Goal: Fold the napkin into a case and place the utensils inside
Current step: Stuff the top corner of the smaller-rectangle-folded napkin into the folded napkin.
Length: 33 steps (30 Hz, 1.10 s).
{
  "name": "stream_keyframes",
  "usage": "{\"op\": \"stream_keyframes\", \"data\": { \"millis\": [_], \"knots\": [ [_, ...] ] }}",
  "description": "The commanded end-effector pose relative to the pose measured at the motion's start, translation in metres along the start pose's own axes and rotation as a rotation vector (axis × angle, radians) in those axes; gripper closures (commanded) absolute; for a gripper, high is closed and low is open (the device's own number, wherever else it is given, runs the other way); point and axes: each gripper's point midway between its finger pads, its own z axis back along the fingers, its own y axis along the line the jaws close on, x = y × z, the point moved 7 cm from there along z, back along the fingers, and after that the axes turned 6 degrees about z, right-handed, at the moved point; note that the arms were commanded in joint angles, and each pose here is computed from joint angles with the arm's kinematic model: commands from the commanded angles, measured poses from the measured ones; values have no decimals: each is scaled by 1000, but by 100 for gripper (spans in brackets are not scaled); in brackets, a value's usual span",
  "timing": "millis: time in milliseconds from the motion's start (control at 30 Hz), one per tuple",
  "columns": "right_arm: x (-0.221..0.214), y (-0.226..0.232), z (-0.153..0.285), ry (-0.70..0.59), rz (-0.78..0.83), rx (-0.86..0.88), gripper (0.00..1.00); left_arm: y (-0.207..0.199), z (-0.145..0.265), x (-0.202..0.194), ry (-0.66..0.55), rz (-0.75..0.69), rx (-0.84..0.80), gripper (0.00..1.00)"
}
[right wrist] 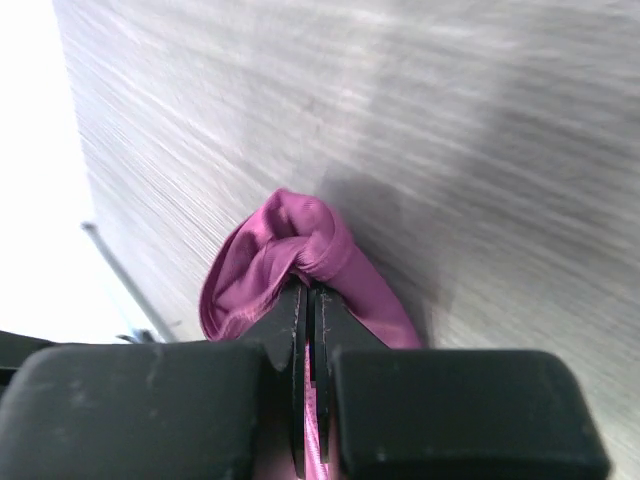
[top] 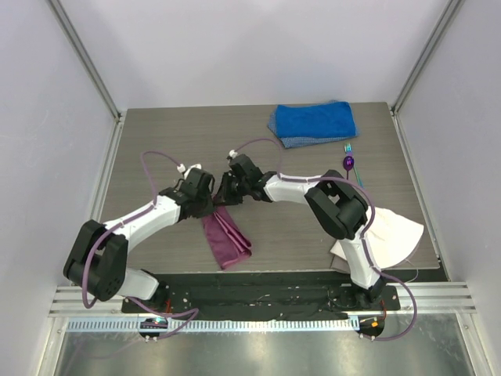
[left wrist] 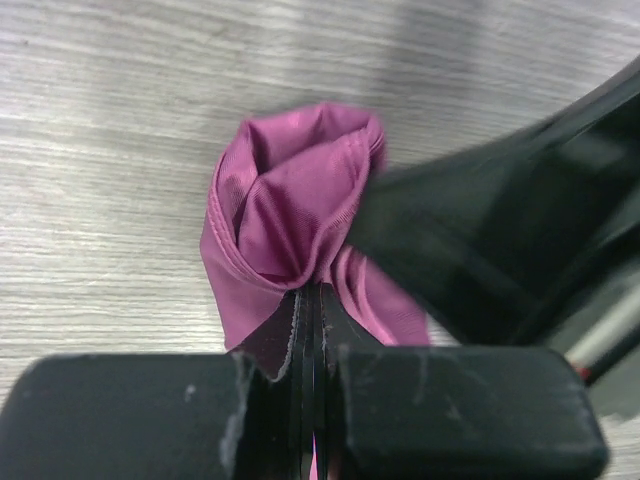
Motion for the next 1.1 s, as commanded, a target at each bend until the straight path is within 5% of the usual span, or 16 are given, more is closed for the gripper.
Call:
{"op": "stream_keyframes", "data": {
  "millis": [0, 533, 1067],
  "knots": [
    [26, 23, 2, -138, -161, 193, 99, 2, 3, -3, -8, 9, -7, 100],
    [-8, 16, -12, -30, -109, 205, 97, 17, -3, 14, -46, 58, 107, 99],
    [-17, 26, -6, 37, 14, 232, 75, 26, 5, 18, -70, 105, 116, 90]
  ]
}}
